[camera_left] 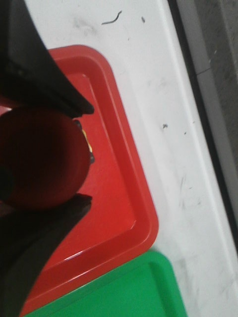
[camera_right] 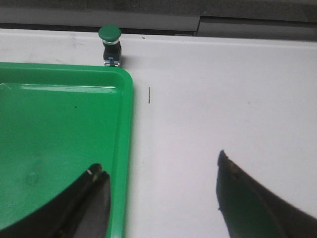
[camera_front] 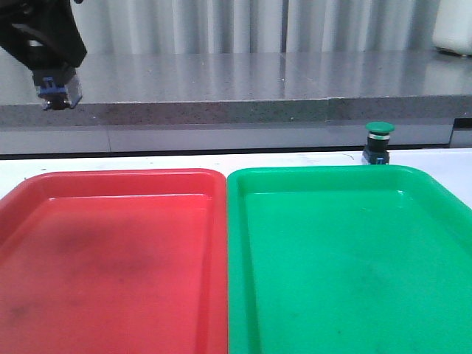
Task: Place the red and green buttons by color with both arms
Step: 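Lift the red push button with the left gripper toward the red tray, then lower the red button into the red tray and open the left gripper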
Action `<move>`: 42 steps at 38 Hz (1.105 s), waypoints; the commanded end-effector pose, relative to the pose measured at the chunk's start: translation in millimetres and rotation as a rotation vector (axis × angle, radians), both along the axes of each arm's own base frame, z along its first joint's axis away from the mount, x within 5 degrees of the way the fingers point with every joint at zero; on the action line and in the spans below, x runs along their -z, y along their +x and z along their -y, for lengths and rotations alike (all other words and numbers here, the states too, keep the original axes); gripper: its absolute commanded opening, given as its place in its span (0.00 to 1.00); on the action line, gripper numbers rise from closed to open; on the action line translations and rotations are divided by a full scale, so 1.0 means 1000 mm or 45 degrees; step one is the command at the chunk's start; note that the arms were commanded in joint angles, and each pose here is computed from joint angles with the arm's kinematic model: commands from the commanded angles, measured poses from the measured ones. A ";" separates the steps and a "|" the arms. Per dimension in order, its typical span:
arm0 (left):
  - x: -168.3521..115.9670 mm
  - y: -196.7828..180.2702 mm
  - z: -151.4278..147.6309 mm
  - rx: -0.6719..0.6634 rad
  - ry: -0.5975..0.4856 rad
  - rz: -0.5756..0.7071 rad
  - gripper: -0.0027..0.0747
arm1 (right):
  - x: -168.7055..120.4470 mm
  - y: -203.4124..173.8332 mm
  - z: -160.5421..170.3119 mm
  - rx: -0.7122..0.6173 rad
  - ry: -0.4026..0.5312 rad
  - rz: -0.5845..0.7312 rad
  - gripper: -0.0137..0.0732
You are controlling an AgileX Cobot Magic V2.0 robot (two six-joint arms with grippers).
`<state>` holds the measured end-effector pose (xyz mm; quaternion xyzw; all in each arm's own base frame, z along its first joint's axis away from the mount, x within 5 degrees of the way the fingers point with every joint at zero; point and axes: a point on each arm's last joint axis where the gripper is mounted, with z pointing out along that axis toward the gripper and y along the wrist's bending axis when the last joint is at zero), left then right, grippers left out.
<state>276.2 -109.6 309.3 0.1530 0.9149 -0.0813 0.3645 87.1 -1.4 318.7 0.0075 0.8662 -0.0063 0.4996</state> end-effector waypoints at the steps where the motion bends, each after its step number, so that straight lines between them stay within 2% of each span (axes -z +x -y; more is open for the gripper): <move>1: -0.013 -0.019 0.007 0.059 -0.070 0.147 0.43 | -0.016 0.004 0.001 -0.004 -0.034 0.120 0.72; 12: 0.038 -0.038 0.014 0.086 -0.121 0.106 0.43 | -0.016 0.004 0.001 -0.004 -0.034 0.120 0.72; 18: 0.062 -0.035 0.015 0.074 -0.118 0.096 0.43 | -0.016 0.004 0.001 -0.004 -0.034 0.120 0.72; 29: 0.102 -0.017 0.024 0.054 -0.078 -0.014 0.43 | -0.016 0.004 0.001 -0.004 -0.034 0.120 0.72; 36: 0.121 -0.011 0.027 0.051 -0.049 -0.072 0.43 | -0.016 0.004 0.001 -0.004 -0.034 0.120 0.72; 42: 0.124 -0.011 0.027 0.048 -0.041 -0.096 0.43 | -0.016 0.004 0.001 -0.004 -0.034 0.120 0.72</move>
